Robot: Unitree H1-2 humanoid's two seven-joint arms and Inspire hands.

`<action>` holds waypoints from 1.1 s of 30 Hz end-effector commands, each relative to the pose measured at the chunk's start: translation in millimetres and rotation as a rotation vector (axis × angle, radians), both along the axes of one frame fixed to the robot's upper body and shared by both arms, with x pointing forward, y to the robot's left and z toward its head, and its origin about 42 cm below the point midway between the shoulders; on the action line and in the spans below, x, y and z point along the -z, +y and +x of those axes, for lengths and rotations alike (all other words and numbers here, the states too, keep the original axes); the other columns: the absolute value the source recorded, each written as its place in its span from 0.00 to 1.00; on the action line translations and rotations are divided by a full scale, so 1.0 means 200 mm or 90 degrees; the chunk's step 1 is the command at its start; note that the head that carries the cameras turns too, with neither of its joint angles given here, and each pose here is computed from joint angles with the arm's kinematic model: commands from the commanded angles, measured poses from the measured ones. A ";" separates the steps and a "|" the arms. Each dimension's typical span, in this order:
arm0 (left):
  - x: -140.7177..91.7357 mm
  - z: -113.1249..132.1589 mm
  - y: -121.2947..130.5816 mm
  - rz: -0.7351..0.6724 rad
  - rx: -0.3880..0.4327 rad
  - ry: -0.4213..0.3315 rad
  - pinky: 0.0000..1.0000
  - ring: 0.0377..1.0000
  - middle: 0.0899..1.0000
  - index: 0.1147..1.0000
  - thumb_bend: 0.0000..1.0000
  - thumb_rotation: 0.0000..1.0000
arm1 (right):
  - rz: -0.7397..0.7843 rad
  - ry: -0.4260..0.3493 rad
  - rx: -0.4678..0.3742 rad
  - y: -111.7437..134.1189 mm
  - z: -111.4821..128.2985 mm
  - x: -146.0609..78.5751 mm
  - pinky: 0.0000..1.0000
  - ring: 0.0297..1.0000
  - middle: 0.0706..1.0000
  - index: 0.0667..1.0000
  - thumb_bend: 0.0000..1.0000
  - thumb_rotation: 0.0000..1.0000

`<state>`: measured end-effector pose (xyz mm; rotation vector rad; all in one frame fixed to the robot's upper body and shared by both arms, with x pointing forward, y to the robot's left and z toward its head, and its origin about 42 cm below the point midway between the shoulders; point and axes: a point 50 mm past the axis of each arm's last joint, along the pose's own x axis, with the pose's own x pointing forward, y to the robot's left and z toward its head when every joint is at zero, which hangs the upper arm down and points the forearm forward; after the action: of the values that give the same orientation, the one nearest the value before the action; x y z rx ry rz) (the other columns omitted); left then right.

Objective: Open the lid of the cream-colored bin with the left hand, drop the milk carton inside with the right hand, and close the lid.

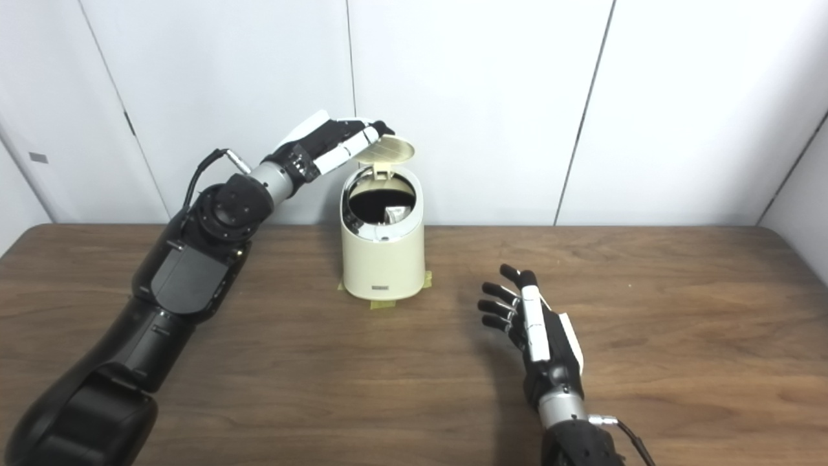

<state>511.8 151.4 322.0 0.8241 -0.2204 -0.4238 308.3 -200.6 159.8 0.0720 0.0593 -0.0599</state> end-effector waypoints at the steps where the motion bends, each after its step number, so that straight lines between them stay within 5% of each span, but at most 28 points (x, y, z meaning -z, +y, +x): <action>1: -0.20 0.00 -0.01 0.030 0.015 -0.091 0.98 0.89 0.79 0.76 0.55 1.00 | 0.007 -0.055 -0.003 0.03 0.05 -0.10 0.68 0.69 0.70 0.81 0.59 1.00; 7: -0.19 -0.04 0.02 0.111 0.014 -0.120 0.87 0.85 0.80 0.75 0.55 1.00 | 0.008 -0.059 -0.002 0.04 0.05 -0.09 0.67 0.68 0.69 0.79 0.58 1.00; 10: -0.17 -0.08 0.04 0.216 0.022 -0.191 0.81 0.82 0.80 0.74 0.51 1.00 | 0.000 -0.063 -0.004 0.04 0.06 -0.09 0.67 0.68 0.69 0.79 0.59 1.00; 15: -0.10 -0.16 0.07 0.337 0.038 -0.268 0.86 0.83 0.80 0.75 0.51 1.00 | 0.003 -0.062 -0.004 0.06 0.07 -0.09 0.68 0.69 0.70 0.80 0.60 1.00; 23: 0.01 -0.25 0.09 0.424 0.078 -0.281 0.94 0.87 0.82 0.77 0.48 1.00 | 0.007 -0.057 0.000 0.05 0.07 -0.08 0.68 0.69 0.70 0.80 0.58 1.00; 33: 0.15 -0.34 0.14 0.484 0.107 -0.305 0.93 0.88 0.82 0.78 0.49 1.00 | 0.003 -0.057 0.003 0.05 0.07 -0.10 0.67 0.68 0.70 0.80 0.57 1.00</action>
<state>443.2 175.5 278.7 1.6228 -0.5515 -0.4814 314.0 -194.1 155.6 0.0728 0.0746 -0.0686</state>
